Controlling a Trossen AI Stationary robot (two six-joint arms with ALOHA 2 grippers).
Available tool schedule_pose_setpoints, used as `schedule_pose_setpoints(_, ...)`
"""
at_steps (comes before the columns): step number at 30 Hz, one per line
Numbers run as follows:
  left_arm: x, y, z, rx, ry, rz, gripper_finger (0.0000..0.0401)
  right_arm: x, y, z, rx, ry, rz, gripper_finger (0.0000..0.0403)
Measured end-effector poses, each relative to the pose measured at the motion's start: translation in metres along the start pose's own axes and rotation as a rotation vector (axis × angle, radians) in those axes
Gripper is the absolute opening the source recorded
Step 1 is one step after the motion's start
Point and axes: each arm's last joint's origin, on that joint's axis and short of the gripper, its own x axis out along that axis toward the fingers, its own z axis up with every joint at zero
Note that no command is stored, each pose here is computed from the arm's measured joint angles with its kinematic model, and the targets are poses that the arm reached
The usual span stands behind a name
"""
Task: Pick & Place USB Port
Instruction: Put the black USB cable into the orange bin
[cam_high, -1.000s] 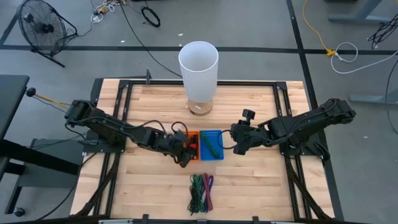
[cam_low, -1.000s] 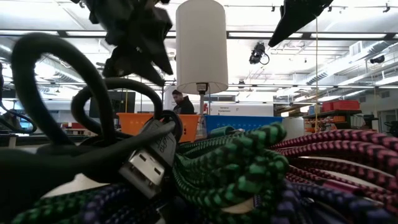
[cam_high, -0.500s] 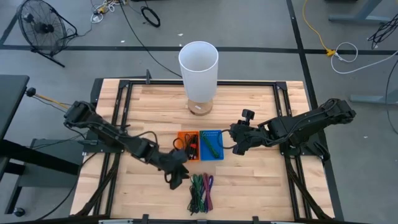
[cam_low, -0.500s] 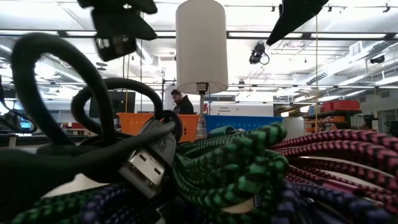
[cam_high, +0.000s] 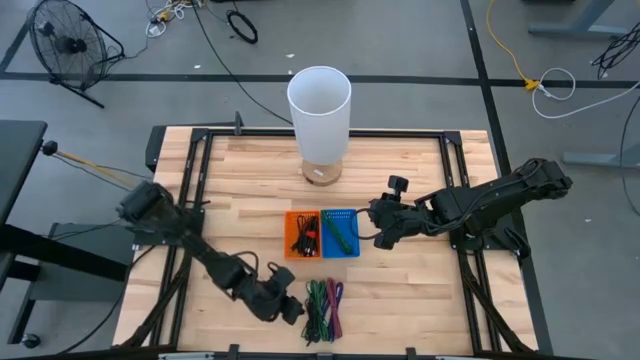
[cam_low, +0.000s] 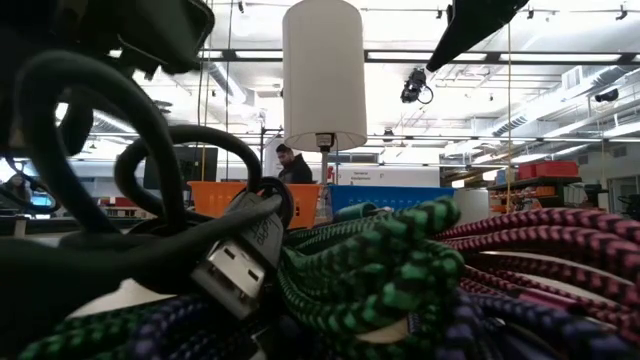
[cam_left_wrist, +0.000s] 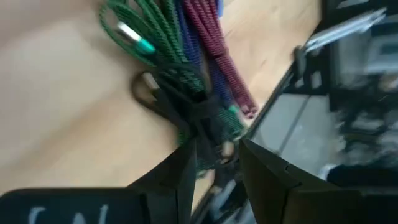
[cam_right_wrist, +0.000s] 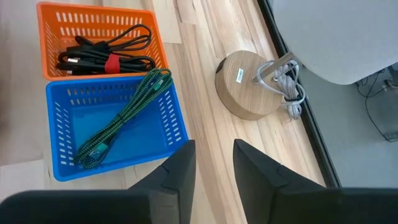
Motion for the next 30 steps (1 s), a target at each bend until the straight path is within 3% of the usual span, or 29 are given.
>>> schedule_pose_setpoints(7,0.022,0.001,-0.007,-0.092,-0.025,-0.101,0.0126,0.0,0.0,0.0,-0.019,-0.001,0.0,0.0109)
schedule_pose_setpoints(19,0.051,-0.006,-0.002,-0.101,0.033,-0.052,0.0126,0.0,0.0,-0.001,-0.026,0.006,0.003,0.0109)
schedule_pose_setpoints(22,0.051,-0.008,-0.002,-0.1,0.087,-0.037,0.0126,0.0,0.0,-0.001,-0.032,0.009,0.002,0.0109)
schedule_pose_setpoints(30,0.044,-0.024,0.001,-0.084,0.077,-0.05,0.0126,0.0,0.0,-0.001,-0.035,0.01,0.002,0.0109)
